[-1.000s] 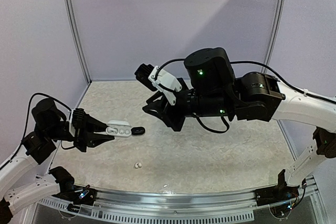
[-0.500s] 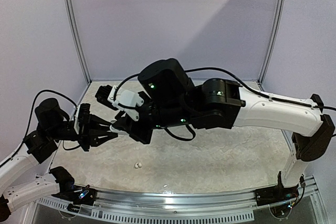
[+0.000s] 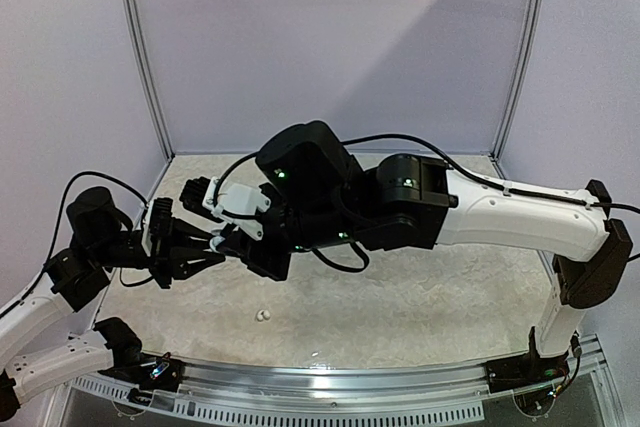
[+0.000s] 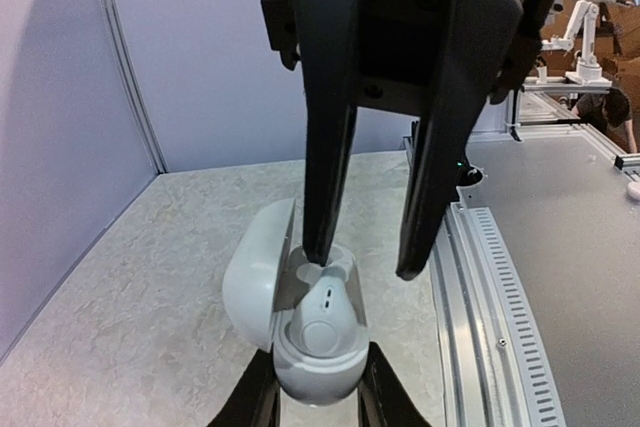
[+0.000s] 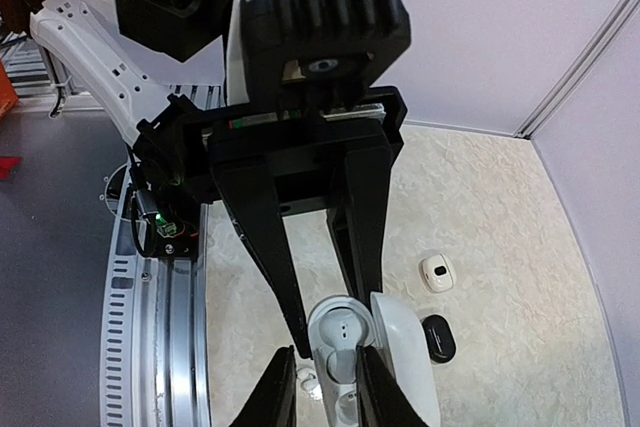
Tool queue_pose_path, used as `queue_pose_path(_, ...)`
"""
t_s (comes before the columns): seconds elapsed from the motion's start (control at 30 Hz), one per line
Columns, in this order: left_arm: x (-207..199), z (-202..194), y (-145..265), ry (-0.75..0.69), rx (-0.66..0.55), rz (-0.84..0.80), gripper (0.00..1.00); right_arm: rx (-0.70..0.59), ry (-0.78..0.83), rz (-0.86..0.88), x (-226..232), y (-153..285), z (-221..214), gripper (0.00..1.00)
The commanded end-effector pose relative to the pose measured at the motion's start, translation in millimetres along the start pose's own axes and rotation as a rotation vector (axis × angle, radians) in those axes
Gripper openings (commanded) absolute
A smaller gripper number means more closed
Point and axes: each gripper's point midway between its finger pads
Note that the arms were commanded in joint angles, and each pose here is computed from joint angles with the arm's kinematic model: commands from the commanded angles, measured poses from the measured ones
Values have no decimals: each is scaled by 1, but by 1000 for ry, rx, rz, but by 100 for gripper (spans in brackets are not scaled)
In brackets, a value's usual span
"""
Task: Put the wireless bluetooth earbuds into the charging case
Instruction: Pick up the right earbud from the left side groove of the charging case, then insert the right earbud into the right side groove of the charging case.
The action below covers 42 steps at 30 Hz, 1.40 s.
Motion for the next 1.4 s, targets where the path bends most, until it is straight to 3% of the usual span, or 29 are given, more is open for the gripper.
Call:
queue_pose_path(0.0, -4, 7, -1, -23, -1, -21, 0, 17, 10, -20, -2, -5, -3, 21)
queue_pose_path(0.47, -7, 9, -2, -30, -7, -31, 0, 65, 26, -15, 0, -14, -16, 12)
queue_pose_path(0.63, -7, 8, -2, -25, -3, -30, 0, 69, 26, -4, 2, -13, -17, 0)
queue_pose_path(1.13, -6, -7, -4, 32, 24, -20, 0, -123, 3, -6, -5, 44, 32, 0)
queue_pose_path(1.37, -5, -3, -3, 40, 11, -17, 0, -93, -17, 24, 0, 50, 21, 0)
Point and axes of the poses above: each gripper's point midway between its finger pads, its own y axis back along the fingers, its own x axis along the line the jaws close on, z = x × y, and after that the axes turned 1 degree about -y, right-handed
